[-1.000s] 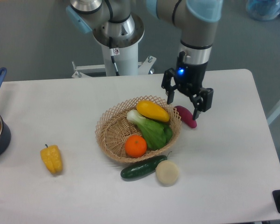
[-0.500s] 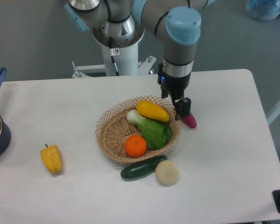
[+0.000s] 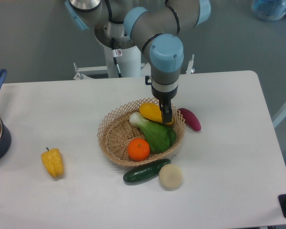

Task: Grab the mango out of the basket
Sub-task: 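Lower the gripper onto the yellow mango in the basket, then close the gripper around the yellow mango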

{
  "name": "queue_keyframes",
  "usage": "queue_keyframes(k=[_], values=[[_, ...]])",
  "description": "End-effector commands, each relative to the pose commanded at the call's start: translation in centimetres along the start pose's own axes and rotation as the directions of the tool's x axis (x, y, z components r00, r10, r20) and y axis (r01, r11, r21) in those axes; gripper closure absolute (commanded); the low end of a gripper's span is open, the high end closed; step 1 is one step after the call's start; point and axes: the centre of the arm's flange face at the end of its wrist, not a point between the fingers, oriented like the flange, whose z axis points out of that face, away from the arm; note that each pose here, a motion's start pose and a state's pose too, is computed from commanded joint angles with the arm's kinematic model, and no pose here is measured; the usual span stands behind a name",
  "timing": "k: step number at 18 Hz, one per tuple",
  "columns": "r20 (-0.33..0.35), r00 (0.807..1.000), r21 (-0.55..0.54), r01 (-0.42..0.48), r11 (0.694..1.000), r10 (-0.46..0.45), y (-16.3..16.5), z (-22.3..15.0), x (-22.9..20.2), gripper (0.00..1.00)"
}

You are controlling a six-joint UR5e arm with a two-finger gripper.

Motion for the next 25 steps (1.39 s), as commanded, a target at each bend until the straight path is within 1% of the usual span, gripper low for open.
queue_keyframes(k=[1, 5, 6, 17, 20, 23, 24, 25], values=[[-0.024, 1.0, 0.01, -0.003, 1.0, 0.004, -0.4, 1.6, 0.3, 0.0], [0.023, 1.0, -0.007, -0.001, 1.0, 0.001, -0.5, 3.6, 0.1, 0.0], [0.021, 1.0, -0.006, -0.001, 1.0, 0.002, -0.5, 4.3, 0.0, 0.0], [-0.002, 1.0, 0.005, -0.006, 1.0, 0.006, -0.8, 6.0, 1.2, 0.0], [-0.001, 1.0, 0.002, -0.006, 1.0, 0.006, -1.0, 6.0, 1.3, 0.0], [0.0, 1.0, 0.001, 0.0, 1.0, 0.0, -1.1, 5.9, 1.2, 0.04], [0.0, 1.0, 0.001, 0.001, 1.0, -0.001, -1.1, 5.9, 1.2, 0.08], [0.003, 1.0, 0.0, 0.003, 1.0, -0.003, -1.0, 5.8, 1.1, 0.13]])
